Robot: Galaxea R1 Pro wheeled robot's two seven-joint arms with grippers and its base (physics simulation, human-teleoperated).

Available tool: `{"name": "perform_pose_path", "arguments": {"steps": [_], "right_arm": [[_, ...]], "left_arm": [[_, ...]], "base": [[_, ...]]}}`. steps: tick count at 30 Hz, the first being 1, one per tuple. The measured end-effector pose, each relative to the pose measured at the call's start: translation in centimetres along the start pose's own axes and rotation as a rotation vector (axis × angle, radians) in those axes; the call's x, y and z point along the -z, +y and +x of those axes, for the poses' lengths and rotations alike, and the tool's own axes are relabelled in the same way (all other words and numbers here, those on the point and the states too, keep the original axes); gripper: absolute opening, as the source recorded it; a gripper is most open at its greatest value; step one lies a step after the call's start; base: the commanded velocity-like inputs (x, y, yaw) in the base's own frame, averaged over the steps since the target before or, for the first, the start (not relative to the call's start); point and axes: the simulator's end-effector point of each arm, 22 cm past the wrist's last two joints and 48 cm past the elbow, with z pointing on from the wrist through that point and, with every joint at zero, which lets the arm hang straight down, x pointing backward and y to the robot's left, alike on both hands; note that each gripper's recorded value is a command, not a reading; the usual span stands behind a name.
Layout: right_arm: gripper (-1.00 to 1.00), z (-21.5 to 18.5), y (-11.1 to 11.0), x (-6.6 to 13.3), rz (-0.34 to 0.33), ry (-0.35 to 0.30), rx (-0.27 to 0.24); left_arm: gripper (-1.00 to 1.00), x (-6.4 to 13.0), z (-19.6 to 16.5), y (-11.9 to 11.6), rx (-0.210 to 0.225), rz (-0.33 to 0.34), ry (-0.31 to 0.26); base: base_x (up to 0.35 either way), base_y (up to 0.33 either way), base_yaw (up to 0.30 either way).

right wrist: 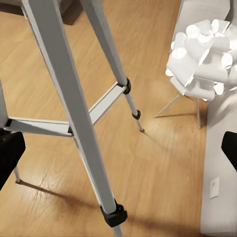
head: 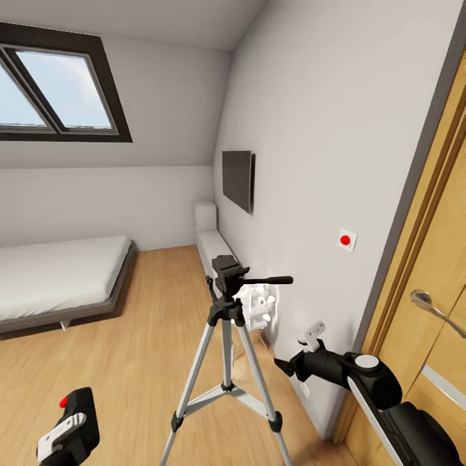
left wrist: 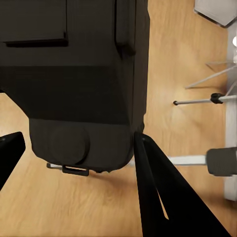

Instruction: Attach the digital camera to the camera tripod in the bedroom.

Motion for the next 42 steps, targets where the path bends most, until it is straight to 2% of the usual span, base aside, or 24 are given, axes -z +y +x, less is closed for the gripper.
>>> {"name": "perform_pose_path", "arguments": {"steps": [2, 18, 27, 42], "right_arm": [[1.00, 0.1, 0.3, 0.1, -0.004, -0.001, -0.001], [1.00, 0.1, 0.4, 0.1, -0.004, -0.001, -0.002], [1.00, 0.1, 0.3, 0.2, -0.003, -0.001, -0.001], [1.00, 0.6, 0.5, 0.2, -0.007, 0.001, 0.002]], "left_arm": [[-1.00, 0.2, -0.4, 1.0, 0.012, -0.018, -0.009], [-1.00, 0.3, -0.6, 1.5, 0.022, -0.026, -0.015], [-1.00, 0.3, -0.5, 1.7, 0.022, -0.031, -0.014], [-1.00, 0.2, 0.0, 2.0, 0.025, -0.036, 0.000]], "base": [[0.000, -0.003, 0.065], [0.011, -0.036, 0.161], [0.087, -0.166, 0.031], [0.007, -0.012, 0.002]]}}
